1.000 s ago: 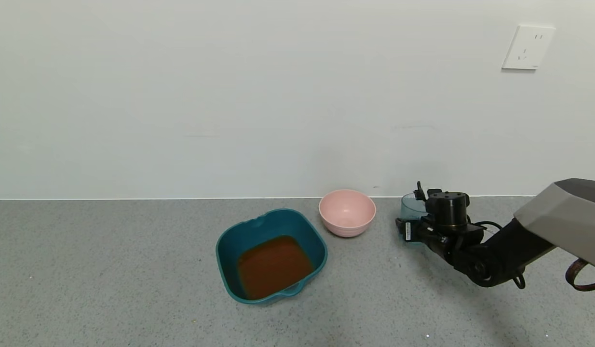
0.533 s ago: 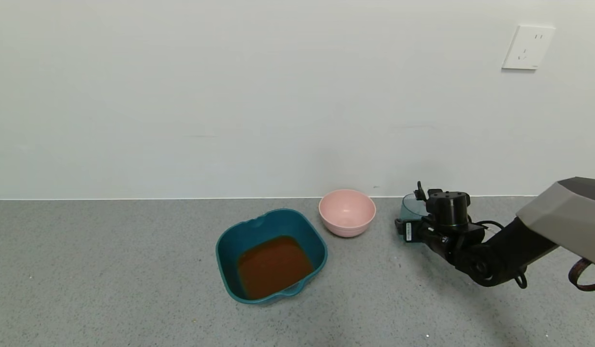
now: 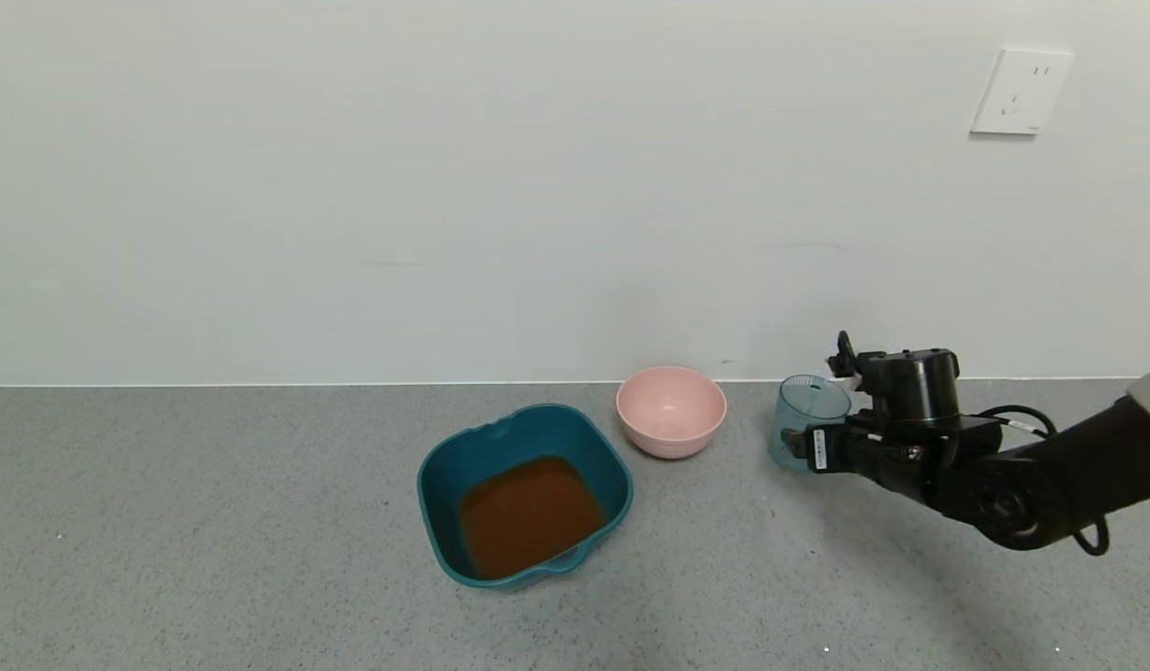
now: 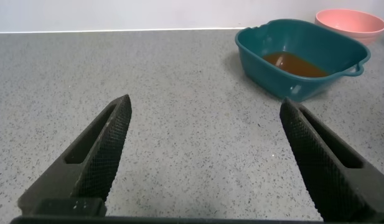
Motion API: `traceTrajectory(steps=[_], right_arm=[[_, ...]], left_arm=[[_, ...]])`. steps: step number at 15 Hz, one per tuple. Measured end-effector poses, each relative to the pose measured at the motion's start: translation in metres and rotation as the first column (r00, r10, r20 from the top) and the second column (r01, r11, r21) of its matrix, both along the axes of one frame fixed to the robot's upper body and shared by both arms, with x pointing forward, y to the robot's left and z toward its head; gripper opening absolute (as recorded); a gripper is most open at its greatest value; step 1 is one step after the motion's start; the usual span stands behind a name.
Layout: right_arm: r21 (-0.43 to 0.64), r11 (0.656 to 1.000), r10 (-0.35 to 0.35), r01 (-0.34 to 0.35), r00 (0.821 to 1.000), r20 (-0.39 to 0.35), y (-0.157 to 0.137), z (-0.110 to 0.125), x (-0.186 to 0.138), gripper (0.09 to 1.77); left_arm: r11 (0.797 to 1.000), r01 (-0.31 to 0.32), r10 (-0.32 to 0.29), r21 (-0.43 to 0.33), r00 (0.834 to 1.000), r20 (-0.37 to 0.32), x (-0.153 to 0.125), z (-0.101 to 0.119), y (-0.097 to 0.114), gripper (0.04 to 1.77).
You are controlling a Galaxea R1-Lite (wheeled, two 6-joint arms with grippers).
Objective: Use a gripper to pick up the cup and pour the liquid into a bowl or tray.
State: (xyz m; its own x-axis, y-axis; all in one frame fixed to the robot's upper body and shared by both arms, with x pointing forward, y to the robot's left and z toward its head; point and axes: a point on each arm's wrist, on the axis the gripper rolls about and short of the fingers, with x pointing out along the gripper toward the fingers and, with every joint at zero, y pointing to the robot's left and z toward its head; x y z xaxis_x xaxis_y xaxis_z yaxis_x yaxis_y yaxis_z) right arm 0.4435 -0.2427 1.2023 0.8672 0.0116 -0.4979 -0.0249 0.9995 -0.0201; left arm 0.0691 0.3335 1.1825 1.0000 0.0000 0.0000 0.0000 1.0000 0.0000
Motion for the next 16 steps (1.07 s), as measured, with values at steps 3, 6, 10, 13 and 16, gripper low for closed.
traceTrajectory(steps=[3, 6, 10, 13, 16], right_arm=[[0.012, 1.000, 0.024, -0.024, 1.000, -0.012, -0.009, 0.036, -0.039, 1.68], [0.043, 0.997, 0.067, -0.067, 0.998, 0.003, -0.022, 0.074, -0.090, 1.69], [0.082, 0.988, 0.124, -0.128, 0.991, 0.046, -0.043, 0.119, -0.168, 1.70], [0.099, 0.984, 0.139, -0.150, 0.984, 0.112, -0.059, 0.139, -0.227, 1.70], [0.108, 0.983, 0.124, -0.148, 0.971, 0.203, -0.075, 0.148, -0.278, 1.70]], left_arm=[[1.000, 0.000, 0.000, 0.000, 1.000, 0.000, 0.000, 0.000, 0.000, 1.72], [1.000, 0.000, 0.000, 0.000, 1.000, 0.000, 0.000, 0.000, 0.000, 1.72], [1.000, 0.000, 0.000, 0.000, 1.000, 0.000, 0.000, 0.000, 0.000, 1.72], [1.000, 0.000, 0.000, 0.000, 1.000, 0.000, 0.000, 0.000, 0.000, 1.72], [1.000, 0.000, 0.000, 0.000, 1.000, 0.000, 0.000, 0.000, 0.000, 1.72]])
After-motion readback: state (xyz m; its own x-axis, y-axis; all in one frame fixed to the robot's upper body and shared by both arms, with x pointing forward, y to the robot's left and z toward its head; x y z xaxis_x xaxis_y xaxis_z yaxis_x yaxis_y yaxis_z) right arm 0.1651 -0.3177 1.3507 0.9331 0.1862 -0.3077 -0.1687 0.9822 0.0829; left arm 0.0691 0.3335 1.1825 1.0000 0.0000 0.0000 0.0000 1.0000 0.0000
